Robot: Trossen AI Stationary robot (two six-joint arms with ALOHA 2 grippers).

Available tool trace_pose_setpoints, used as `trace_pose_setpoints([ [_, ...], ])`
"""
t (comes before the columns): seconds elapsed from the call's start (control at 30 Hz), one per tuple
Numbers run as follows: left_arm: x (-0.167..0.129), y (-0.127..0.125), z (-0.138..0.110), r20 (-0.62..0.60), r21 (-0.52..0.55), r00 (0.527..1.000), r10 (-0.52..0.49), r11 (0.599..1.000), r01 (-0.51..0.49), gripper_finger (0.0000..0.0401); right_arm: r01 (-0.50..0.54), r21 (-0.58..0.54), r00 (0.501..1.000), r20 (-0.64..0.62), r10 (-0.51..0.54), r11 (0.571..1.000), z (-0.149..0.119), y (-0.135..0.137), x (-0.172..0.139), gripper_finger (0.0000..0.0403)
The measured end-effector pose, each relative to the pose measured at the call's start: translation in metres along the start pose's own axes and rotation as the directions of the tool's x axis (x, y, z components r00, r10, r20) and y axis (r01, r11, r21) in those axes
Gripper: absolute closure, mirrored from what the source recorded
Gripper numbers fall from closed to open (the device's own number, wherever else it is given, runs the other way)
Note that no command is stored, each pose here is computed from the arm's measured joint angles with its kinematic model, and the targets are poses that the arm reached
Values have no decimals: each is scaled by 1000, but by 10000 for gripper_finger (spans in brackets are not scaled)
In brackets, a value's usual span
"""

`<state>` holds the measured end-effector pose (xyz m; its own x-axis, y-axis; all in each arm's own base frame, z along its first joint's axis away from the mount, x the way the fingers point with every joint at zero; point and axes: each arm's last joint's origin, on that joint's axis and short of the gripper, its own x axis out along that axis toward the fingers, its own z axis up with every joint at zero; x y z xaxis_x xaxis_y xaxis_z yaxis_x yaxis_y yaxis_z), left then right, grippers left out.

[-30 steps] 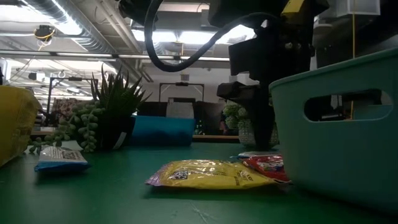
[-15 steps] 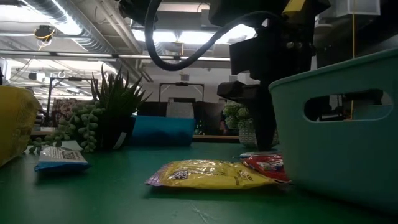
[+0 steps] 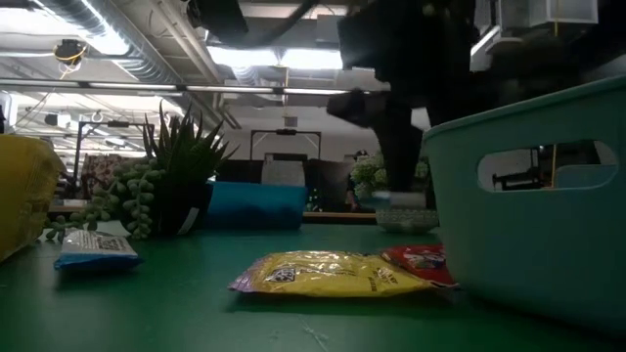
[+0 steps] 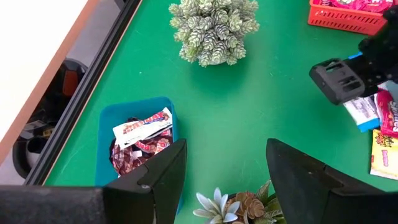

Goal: Sort candy
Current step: Put the white and blue chocolate bar into the blue bin

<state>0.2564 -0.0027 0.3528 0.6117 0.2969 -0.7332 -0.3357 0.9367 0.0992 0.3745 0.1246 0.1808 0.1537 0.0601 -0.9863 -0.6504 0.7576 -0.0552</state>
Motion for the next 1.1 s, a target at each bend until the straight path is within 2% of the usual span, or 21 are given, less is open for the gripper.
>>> trace_pose_setpoints([
  [0.2, 0, 0, 0, 0, 0, 1000, 0, 1000, 0, 195, -18, 33, 999, -30, 19, 999, 6, -2, -25, 282],
  [0.37, 0, 0, 0, 0, 0, 1000, 0, 1000, 0, 195, -76, 87, 997, -7, 77, 993, 13, -2, -52, 281],
  [0.53, 0, 0, 0, 0, 0, 1000, 0, 1000, 0, 195, -122, 135, 992, -27, 127, 983, 16, 8, -68, 281],
  [0.77, 0, 0, 0, 0, -1, 1000, 0, 1000, 0, 195, -263, 169, 963, -21, 270, 950, 24, 42, -72, 281],
  [0.93, 0, 0, 0, 0, 0, 1000, 0, 1000, 0, 195, -271, 210, 960, -5, 278, 939, 30, 57, -72, 281],
  [1.1, 0, 0, 0, 0, 0, 1000, 0, 1000, 0, 195, -290, 290, 954, 7, 301, 912, 31, 57, -72, 281],
])
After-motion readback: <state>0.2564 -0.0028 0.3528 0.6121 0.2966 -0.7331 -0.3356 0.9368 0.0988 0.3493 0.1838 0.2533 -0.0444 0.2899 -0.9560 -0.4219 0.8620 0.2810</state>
